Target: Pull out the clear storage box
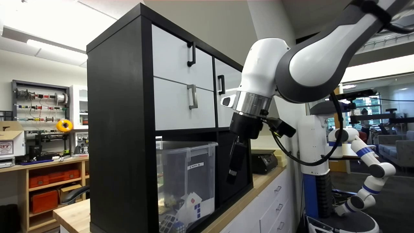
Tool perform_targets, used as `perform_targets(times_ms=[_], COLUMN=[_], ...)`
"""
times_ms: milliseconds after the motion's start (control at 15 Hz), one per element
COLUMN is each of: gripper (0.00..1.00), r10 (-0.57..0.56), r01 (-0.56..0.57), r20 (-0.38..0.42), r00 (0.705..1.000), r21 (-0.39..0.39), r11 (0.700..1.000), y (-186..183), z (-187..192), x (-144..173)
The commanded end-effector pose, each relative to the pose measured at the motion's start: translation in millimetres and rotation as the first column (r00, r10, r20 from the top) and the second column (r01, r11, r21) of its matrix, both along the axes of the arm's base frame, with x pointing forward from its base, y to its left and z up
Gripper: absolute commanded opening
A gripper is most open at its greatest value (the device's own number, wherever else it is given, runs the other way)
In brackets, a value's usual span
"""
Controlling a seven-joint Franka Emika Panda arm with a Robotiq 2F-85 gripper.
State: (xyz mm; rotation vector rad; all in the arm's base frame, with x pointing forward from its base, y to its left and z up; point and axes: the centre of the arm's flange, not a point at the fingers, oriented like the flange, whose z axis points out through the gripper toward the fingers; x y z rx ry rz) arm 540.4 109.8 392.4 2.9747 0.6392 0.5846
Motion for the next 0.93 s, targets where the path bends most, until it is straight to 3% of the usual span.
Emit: perform_targets(times_ms=[0, 600, 867], gripper=[1.00, 1.00, 1.00], r10=[0.000, 0.000, 0.045], r01=[0.000, 0.000, -0.042], r20=[0.000, 0.003, 0.056], r00=[1.000, 1.000, 0.997], r21=[0.000, 0.001, -0.053], r11=[1.000, 1.000, 0.998], y=[0.0, 1.8, 2.8], z=[0.0, -0.4, 4.7], x=[0.0, -1.0, 5.0])
